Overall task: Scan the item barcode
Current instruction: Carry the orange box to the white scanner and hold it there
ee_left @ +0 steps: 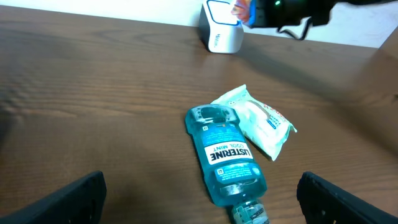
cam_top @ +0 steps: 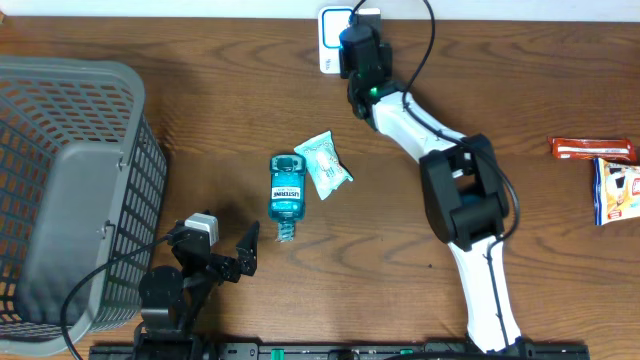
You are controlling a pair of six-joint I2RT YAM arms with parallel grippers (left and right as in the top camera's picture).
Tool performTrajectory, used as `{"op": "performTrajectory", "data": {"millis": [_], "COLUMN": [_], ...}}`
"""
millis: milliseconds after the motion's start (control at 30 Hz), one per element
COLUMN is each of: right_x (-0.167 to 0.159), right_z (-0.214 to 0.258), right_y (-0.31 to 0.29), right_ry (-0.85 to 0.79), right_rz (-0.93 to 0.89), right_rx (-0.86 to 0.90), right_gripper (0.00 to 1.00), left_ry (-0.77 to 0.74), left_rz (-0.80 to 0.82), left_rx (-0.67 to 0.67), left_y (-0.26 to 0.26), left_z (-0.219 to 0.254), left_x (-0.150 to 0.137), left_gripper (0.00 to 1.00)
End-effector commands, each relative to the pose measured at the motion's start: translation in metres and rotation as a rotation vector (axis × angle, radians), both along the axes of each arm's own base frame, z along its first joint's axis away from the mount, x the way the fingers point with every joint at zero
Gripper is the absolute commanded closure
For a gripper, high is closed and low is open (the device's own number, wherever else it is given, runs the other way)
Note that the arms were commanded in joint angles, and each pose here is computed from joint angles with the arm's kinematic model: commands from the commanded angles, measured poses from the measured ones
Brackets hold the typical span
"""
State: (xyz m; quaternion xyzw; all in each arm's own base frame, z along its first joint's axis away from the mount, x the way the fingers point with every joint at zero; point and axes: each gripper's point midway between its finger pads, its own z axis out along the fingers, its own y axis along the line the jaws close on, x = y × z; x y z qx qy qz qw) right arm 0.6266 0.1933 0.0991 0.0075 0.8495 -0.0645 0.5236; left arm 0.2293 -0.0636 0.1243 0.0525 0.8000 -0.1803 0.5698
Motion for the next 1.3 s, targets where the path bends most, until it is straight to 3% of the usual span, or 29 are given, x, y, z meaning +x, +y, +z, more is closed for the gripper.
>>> {"op": "performTrajectory", "data": {"millis": [0, 200, 367, 500, 700, 833, 1033, 1067, 1133, 1167, 1233, 1267], "right_x": [-0.006, -0.039, -0.063, -0.086, -0.139, -0.161, -0.164, -0.165, -0.168, -0.168, -0.169, -0.169], "right_z": [0.097, 0.156, 0.161, 0.128, 0.030, -0.011, -0.022, -0.022, -0.023, -0.023, -0.020, -0.013], "right_y": [-0.045, -0.137, -0.235, -0.314, -0.430, -0.463, -0.474, -0.476, -0.478, -0.478, -0.477, -0.477], "right_ry": [-0.104, -0.032, 0.055, 0.186, 0.475, 0.578, 0.573, 0.572, 0.579, 0.581, 0.576, 0.556], "right_rz": [-0.129, -0.259, -0.420, -0.556, -0.764, -0.812, -0.772, -0.769, -0.774, -0.775, -0.774, -0.795], "right_rx": [0.020, -0.012, -0.041, -0.065, -0.066, -0.027, 0.105, 0.118, 0.120, 0.120, 0.125, 0.145], "right_gripper": [0.99, 0.99, 0.99, 0.99, 0.99, 0.99, 0.99, 0.91, 0.60, 0.36, 0.01, 0.01], "left_ry": [0.042, 0.042, 0.042, 0.042, 0.042, 0.042, 0.042, 0.042, 0.042, 0.042, 0.042, 0.042], "left_rz": [-0.009, -0.009, -0.009, -0.009, -0.009, -0.009, -0.009, -0.009, -0.009, -0.009, -0.009, -0.009], "left_rx": [-0.001, -0.001, -0.001, -0.001, -0.001, -0.001, -0.001, -0.001, -0.001, -0.001, -0.001, -0.001], "left_y": [-0.001, -0.001, -0.001, -0.001, -0.001, -0.001, -0.001, -0.001, -0.001, -0.001, -0.001, -0.001], "left_z": [-0.013, -0.013, -0.013, -0.013, -0.013, -0.013, -0.013, -0.013, -0.013, -0.013, -0.013, -0.013], "left_x": [-0.003, -0.003, -0.003, -0.003, -0.003, -0.003, -0.003, -0.003, -0.003, -0.003, -0.003, -0.003], "left_gripper": [0.02, 0.02, 0.02, 0.02, 0.02, 0.02, 0.02, 0.02, 0.02, 0.02, 0.02, 0.02]}}
